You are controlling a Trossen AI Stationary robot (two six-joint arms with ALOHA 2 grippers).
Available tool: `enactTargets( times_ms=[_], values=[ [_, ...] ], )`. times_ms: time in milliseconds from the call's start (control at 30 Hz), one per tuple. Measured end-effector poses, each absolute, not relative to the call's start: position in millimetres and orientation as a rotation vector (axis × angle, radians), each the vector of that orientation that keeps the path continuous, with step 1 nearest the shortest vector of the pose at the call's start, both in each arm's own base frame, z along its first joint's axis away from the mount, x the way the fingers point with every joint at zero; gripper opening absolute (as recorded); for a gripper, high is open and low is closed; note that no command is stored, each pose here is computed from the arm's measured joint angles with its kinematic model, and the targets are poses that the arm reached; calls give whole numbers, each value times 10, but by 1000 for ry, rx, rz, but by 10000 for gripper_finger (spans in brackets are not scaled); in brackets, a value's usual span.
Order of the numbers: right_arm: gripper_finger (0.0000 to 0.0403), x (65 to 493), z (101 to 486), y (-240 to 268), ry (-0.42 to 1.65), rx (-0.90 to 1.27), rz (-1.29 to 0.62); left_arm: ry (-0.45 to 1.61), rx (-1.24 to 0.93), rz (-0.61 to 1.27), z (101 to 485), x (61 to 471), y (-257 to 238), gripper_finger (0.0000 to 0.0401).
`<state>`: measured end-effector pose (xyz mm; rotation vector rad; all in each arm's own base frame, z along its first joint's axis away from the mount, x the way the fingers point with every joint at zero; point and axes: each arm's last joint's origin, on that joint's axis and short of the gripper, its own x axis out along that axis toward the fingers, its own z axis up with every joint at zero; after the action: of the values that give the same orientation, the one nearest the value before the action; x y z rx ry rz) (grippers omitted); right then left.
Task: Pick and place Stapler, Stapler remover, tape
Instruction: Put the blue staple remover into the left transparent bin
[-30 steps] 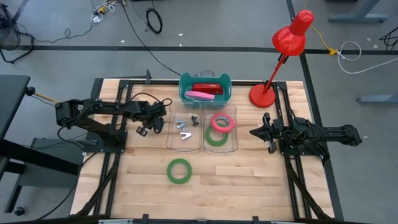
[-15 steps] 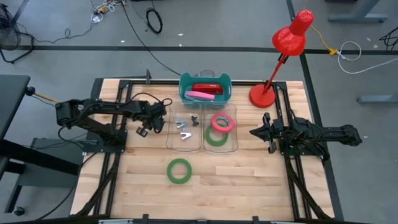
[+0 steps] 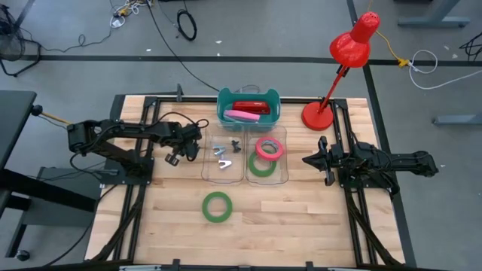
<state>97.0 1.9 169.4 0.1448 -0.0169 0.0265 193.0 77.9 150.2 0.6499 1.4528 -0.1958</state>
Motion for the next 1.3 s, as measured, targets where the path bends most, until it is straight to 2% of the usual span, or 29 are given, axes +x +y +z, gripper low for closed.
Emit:
enactTargets(
  times_ms=[567, 800, 1300],
  values=[
    [6, 970, 1695, 19, -17, 145, 27, 1505, 637, -190, 1416, 1958, 794, 10],
    [6, 970, 1694, 19, -17, 145, 26, 1510, 634, -187, 1416, 1958, 791, 9],
    [6, 970, 1695, 19, -17, 145, 26, 1555, 669, -156, 1900, 2141, 864, 4]
  ],
)
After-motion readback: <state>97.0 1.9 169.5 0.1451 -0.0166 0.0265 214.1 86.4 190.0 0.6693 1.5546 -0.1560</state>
